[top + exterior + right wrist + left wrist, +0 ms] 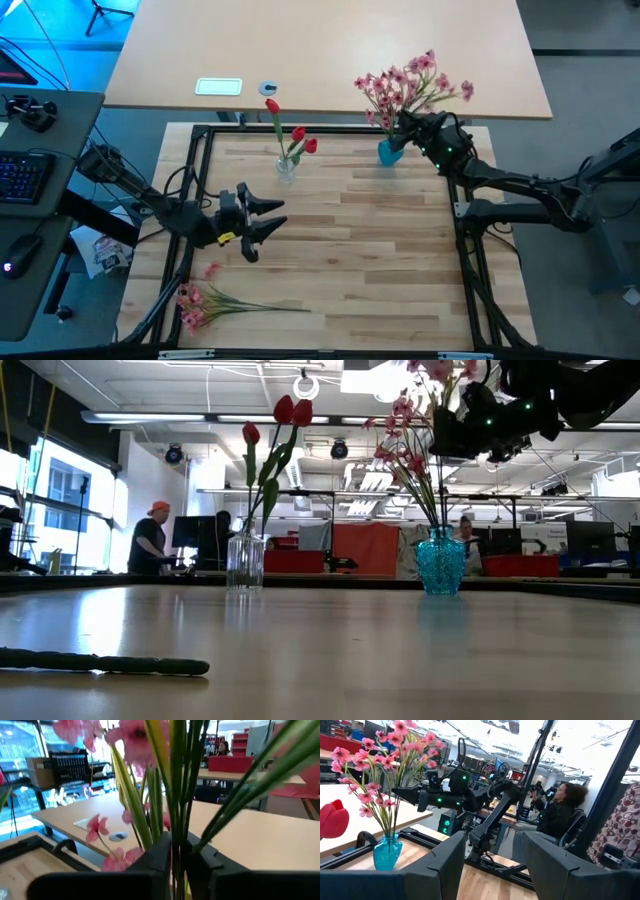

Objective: Sort flowers into vase by color
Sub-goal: Put the top pink flowers into the blue vase

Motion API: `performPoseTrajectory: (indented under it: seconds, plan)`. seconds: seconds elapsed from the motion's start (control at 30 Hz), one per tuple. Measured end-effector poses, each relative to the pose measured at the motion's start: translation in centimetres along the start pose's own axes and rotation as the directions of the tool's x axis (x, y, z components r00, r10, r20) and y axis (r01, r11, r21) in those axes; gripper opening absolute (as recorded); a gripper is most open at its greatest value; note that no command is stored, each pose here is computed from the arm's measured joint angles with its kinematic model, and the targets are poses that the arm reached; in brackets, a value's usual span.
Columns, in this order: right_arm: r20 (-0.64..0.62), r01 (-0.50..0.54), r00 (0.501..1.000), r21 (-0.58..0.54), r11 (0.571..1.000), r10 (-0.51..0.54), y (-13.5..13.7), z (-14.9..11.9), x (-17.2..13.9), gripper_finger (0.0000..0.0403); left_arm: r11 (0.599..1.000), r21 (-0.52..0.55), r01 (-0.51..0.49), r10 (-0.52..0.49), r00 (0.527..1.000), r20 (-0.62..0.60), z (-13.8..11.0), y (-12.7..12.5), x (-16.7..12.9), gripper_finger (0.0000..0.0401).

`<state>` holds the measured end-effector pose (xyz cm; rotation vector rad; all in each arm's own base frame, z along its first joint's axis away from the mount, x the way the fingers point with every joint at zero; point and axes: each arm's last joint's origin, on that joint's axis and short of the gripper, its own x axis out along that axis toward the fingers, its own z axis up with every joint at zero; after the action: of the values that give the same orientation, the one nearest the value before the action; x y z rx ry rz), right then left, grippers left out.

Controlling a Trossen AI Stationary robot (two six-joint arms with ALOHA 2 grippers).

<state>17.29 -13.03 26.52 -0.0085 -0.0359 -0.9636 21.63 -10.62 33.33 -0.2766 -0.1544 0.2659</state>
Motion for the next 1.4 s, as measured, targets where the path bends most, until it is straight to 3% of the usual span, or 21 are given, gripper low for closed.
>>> performPoseTrajectory:
  seconds: [0.17, 0.43, 0.63, 0.87, 1.13, 1.4]
  plan:
    - [-0.036, -0.001, 0.999, 0.042, 0.999, 0.003, 0.0, -0.4, 0.0, 0.0101, 1.000, 0.000, 0.002, -0.002, 1.000, -0.001, 0.0, 0.0, 0.0, 0.0183]
    - [-0.058, -0.063, 0.996, 0.163, 0.985, 0.074, 0.2, -0.4, -0.4, 0.0227, 1.000, 0.000, 0.011, -0.011, 1.000, -0.004, 0.0, -0.2, -0.2, 0.0183]
    - [-0.168, -0.066, 0.982, 0.137, 0.988, 0.089, -0.3, -0.7, -1.7, 0.0295, 1.000, -0.002, 0.030, -0.030, 0.999, -0.010, -0.1, -0.5, -0.5, 0.0183]
    - [-0.143, -0.071, 0.985, 0.144, 0.987, 0.092, -1.3, 0.8, -4.2, 0.0311, 0.999, -0.003, 0.038, -0.038, 0.999, -0.013, -0.2, -0.7, -0.7, 0.0183]
    - [-0.220, -0.099, 0.967, 0.129, 0.987, 0.126, -2.4, 0.9, -7.6, 0.0312, 0.999, 0.003, 0.037, -0.037, 0.999, -0.018, -0.2, -0.7, -0.7, 0.0183]
    - [-0.075, -0.112, 0.989, 0.164, 0.980, 0.125, -3.6, 3.0, -10.6, 0.0312, 0.999, 0.014, 0.036, -0.035, 0.999, -0.029, -0.3, -0.7, -0.7, 0.0183]
